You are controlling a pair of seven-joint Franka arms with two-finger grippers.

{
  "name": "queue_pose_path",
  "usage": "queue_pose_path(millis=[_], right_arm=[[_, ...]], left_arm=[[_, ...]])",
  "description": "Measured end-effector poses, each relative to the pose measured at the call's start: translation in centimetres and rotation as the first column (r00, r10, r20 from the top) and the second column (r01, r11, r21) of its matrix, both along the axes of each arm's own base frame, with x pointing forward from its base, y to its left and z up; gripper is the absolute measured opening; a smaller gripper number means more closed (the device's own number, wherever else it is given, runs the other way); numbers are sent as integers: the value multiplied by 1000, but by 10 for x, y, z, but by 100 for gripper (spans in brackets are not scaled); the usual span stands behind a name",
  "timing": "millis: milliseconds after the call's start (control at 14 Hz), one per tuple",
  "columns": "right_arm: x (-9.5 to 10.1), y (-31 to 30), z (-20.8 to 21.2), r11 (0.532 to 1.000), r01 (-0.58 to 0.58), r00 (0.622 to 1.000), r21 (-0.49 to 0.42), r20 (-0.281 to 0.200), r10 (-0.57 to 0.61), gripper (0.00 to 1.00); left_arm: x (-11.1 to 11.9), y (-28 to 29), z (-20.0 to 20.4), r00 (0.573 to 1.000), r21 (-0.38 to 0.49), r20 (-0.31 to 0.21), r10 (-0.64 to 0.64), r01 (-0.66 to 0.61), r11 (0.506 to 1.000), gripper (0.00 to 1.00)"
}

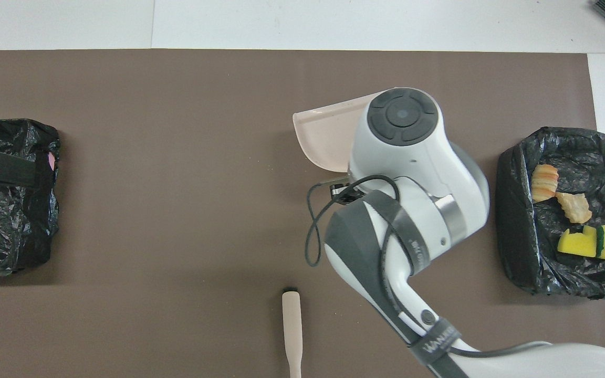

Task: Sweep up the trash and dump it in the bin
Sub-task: 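Set the dustpan down on the table and release with the right gripper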

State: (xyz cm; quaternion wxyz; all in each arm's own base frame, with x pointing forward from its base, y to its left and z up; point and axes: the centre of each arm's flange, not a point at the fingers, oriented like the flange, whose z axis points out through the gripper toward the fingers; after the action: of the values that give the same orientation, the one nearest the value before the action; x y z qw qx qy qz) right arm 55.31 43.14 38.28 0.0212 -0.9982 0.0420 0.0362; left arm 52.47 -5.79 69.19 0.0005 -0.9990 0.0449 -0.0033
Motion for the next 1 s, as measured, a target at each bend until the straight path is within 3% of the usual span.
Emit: queue_pose_path(millis=[285,783,854,997], right_arm=[[5,2,-18,1000,-5,1000,7,-15,5,32],[2,-7,-34,992,-124,992,3,-31,124,33],[1,-8,-32,992,-124,992,2,-32,124,39],[-1,-9,-27,992,-126,991,-5,-39,126,61]], left_arm=[[0,-1,0,1000,0,0,-2,2,1000,100],[-1,-3,0,1000,0,1,-5,5,1000,100],[-1,-3,0,1000,0,1,-5,5,1000,100],[0,-3,1,1000,0,2,-5,5,1000,100]])
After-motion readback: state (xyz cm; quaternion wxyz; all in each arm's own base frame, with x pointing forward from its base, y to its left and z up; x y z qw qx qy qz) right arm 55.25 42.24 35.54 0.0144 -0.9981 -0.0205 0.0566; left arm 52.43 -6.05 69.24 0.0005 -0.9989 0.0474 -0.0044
